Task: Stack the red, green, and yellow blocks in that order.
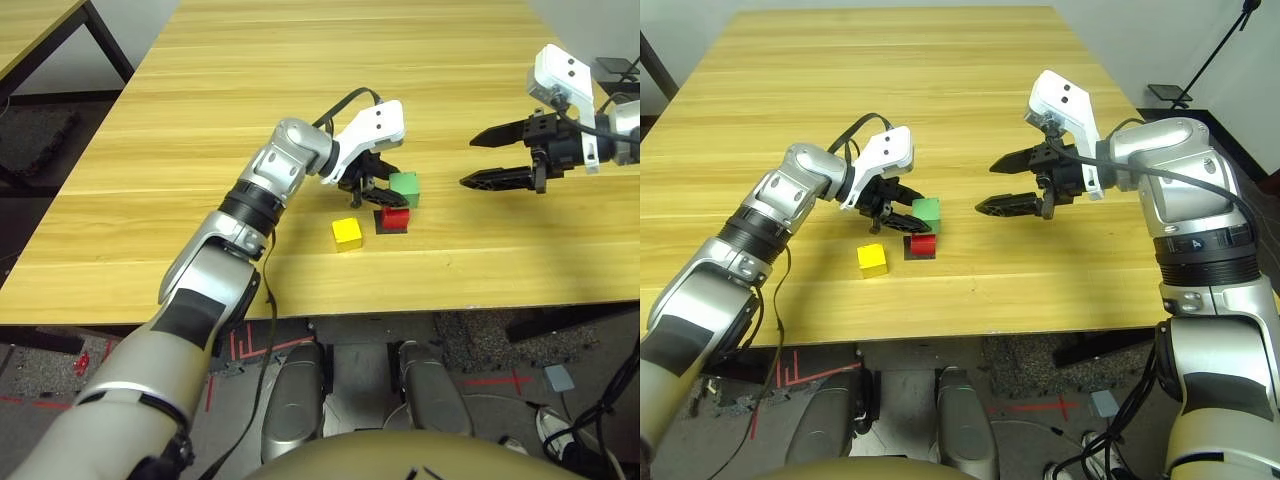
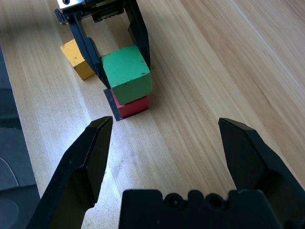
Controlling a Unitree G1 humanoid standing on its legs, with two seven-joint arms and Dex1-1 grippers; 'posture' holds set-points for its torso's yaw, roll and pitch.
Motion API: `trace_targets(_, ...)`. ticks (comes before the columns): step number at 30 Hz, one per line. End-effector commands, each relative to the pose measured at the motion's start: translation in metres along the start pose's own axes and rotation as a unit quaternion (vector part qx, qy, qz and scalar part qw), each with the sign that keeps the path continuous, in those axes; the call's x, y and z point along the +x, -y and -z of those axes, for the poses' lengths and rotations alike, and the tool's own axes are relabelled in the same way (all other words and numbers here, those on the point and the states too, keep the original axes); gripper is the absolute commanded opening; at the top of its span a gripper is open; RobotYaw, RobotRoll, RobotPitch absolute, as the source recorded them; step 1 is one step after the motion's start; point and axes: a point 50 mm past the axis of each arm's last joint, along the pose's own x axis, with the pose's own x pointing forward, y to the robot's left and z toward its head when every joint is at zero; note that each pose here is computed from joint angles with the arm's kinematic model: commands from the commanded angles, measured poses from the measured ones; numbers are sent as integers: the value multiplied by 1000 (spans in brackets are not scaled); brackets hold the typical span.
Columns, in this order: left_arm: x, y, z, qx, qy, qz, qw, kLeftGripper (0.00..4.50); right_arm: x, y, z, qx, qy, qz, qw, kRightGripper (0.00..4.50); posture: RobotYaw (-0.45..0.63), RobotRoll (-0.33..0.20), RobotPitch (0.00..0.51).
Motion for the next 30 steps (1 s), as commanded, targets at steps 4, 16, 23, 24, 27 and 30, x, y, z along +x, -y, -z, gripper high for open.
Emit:
trace_targets(4, -2, -1, 13, -4, -13, -2, 1000, 2054, -4, -1, -1, 3, 5, 4, 1000, 4500, 164, -128, 85)
trace_targets(16, 3, 0, 9, -6, -7, 3, 1000, 2054, -3, 1, 0, 8, 6, 8, 1000, 4500, 170, -128, 90)
trace_targets(23, 4, 2, 8, -4, -8, 8, 1000, 2054, -4, 2, 0, 10, 5, 11, 1000, 4500, 169, -127, 91)
trace_targets(24, 4, 3, 9, -4, -9, 10, 1000, 2054, -4, 2, 0, 11, 6, 12, 1000, 4500, 170, -128, 92)
trace_targets(27, 4, 4, 10, -5, -11, 12, 1000, 2054, -4, 2, 1, 12, 5, 14, 1000, 4500, 171, -127, 92)
trace_targets(30, 4, 5, 10, -5, -10, 13, 1000, 2054, -4, 3, 2, 13, 5, 15, 1000, 4500, 174, -126, 93)
